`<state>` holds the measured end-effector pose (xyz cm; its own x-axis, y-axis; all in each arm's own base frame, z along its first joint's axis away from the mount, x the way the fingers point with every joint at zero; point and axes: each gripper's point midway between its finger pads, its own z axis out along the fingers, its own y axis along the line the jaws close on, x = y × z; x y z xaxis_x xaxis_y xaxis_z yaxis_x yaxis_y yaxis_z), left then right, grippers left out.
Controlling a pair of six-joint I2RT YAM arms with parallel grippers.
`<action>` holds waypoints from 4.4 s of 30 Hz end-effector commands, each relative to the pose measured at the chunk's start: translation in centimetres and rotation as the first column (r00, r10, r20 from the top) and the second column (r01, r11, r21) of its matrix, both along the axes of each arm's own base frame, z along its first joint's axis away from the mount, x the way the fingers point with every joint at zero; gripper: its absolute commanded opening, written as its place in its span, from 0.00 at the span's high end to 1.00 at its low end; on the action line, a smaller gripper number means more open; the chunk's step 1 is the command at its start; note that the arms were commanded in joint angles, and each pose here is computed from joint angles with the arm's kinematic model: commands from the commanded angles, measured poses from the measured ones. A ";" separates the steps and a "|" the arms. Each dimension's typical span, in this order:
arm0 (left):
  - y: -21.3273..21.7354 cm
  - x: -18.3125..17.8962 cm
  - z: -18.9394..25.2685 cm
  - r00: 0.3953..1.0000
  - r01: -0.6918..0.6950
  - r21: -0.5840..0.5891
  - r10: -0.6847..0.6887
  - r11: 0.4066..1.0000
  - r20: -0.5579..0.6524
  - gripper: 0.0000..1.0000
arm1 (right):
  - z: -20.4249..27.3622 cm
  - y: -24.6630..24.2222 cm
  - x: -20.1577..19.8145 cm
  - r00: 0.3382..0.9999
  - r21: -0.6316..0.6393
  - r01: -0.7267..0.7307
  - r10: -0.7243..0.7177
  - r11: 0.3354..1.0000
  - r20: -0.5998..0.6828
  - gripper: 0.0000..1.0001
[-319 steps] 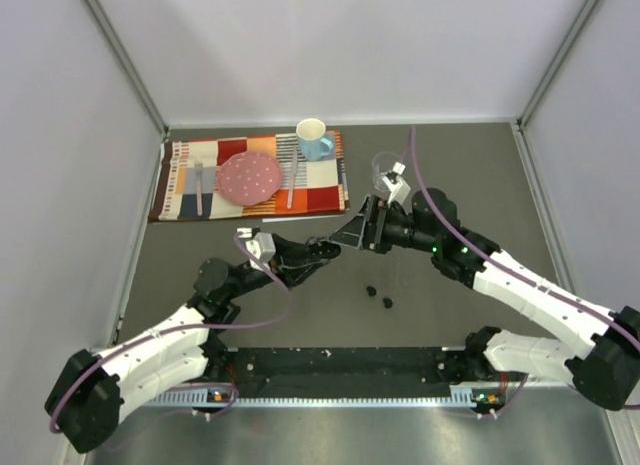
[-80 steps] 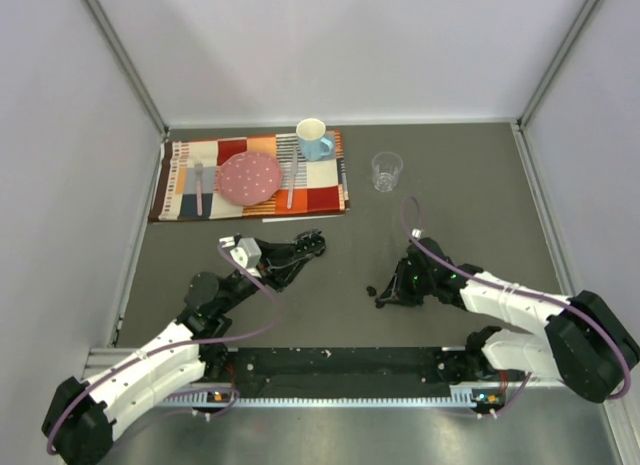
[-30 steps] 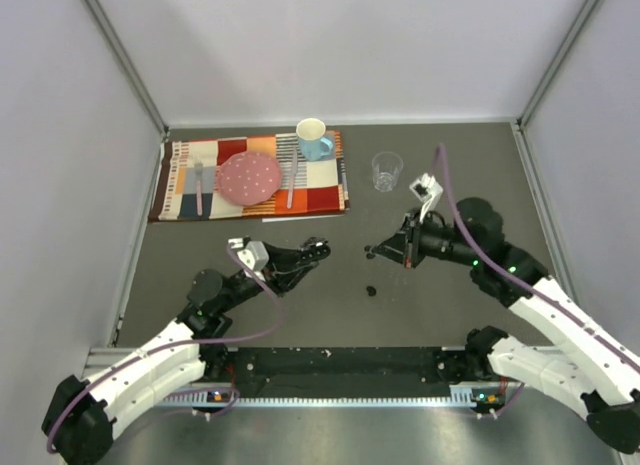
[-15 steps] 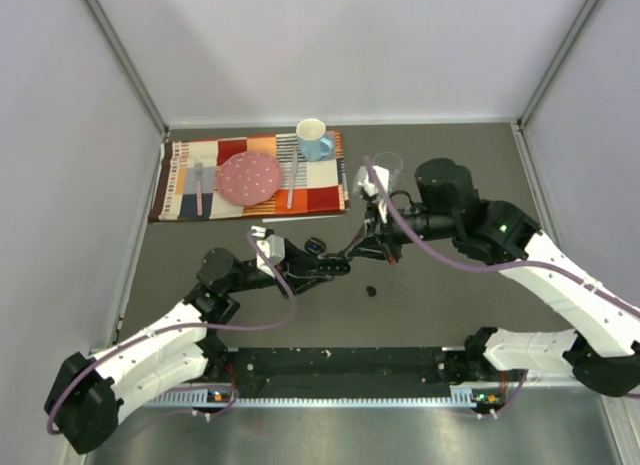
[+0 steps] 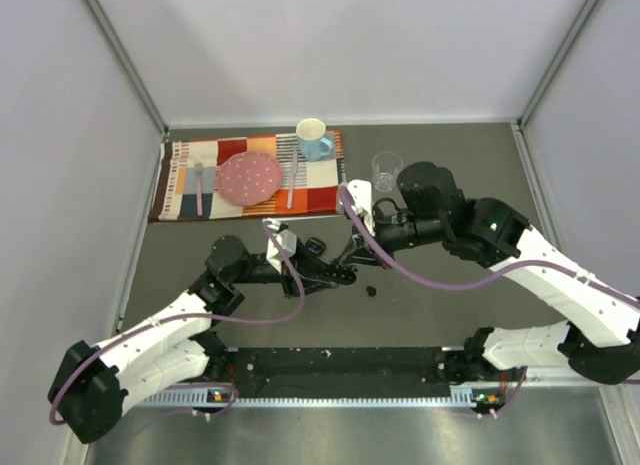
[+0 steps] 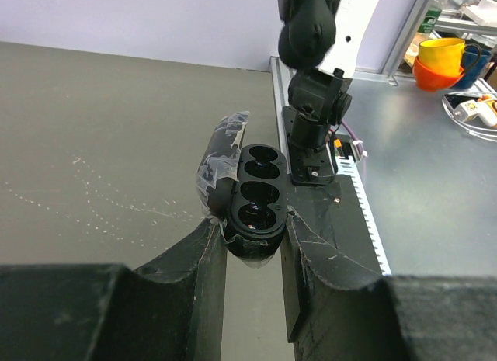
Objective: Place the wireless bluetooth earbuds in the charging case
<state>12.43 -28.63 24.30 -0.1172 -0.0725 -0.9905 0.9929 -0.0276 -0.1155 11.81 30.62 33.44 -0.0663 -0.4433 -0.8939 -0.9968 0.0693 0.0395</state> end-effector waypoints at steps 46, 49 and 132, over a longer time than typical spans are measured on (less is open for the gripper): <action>-0.4 -1.1 3.5 0.993 0.096 -0.043 -0.093 0.994 0.073 1.00 | -6.3 1.8 -0.6 0.995 -0.208 -0.099 0.094 0.973 -0.037 1.00; -0.3 -1.1 3.8 0.992 0.095 -0.049 -0.091 0.994 0.082 1.00 | -6.7 1.9 -0.4 0.995 -0.222 -0.096 0.091 0.970 -0.031 1.00; 2.9 2.4 2.7 0.948 -0.279 -0.090 0.289 0.956 0.134 1.00 | -28.0 -8.4 8.2 0.277 -0.430 0.634 -0.707 0.643 -0.650 0.75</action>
